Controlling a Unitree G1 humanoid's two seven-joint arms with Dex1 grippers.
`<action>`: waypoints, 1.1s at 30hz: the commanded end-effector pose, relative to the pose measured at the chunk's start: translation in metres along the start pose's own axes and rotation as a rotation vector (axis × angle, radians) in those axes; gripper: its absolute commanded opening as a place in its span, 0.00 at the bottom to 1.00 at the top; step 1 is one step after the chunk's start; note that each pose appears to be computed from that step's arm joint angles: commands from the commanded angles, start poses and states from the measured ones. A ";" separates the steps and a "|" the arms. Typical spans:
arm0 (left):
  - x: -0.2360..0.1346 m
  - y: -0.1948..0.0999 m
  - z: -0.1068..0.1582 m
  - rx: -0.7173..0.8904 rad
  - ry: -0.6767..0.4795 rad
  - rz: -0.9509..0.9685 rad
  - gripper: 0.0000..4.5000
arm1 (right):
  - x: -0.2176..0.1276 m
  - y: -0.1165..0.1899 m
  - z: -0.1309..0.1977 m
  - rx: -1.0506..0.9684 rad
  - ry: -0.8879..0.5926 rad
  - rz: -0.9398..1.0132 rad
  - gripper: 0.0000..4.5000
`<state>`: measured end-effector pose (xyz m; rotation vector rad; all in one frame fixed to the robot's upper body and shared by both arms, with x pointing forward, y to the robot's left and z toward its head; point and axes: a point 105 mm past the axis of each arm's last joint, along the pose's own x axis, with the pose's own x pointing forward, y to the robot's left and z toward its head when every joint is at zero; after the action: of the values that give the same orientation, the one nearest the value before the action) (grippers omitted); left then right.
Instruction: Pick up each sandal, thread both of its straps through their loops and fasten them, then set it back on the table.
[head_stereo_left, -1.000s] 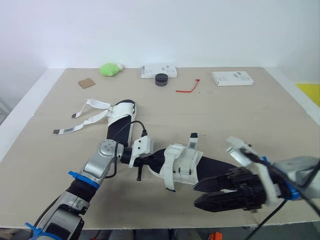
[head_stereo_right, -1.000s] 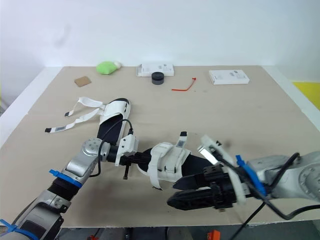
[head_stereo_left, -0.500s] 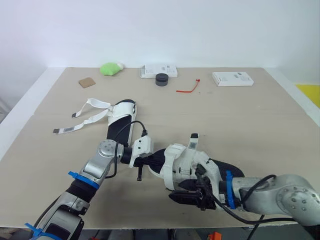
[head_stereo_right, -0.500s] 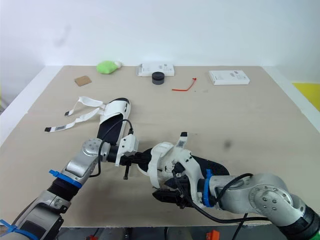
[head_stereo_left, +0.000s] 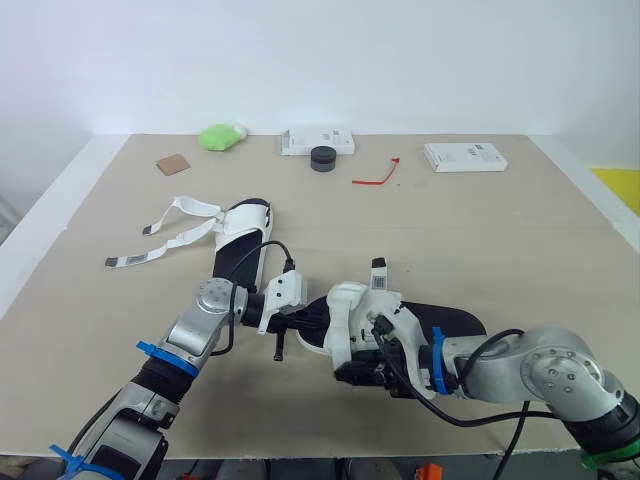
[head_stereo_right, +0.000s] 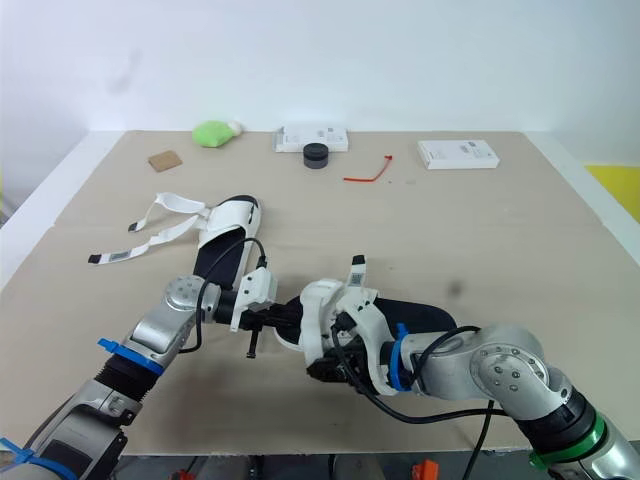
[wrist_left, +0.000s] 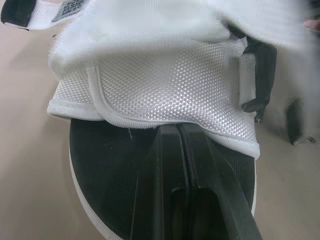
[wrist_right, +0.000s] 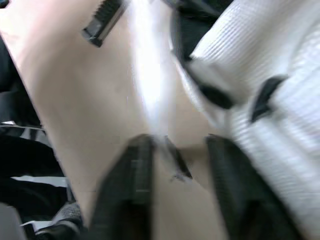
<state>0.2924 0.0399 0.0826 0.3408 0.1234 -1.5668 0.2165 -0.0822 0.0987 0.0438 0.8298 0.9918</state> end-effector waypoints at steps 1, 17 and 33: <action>0.004 -0.018 -0.043 -0.138 0.128 -0.043 0.00 | -0.007 0.002 0.011 -0.011 -0.041 0.020 0.01; 0.006 -0.017 -0.043 -0.130 0.131 -0.055 0.00 | -0.044 -0.008 0.094 0.097 -0.194 0.195 0.01; 0.005 -0.022 -0.046 -0.141 0.126 -0.038 0.00 | -0.022 -0.018 0.064 0.178 0.144 0.280 0.01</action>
<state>0.2914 0.0396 0.0830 0.3351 0.1108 -1.5636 0.2571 -0.0870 0.1421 0.2606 1.0863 1.2003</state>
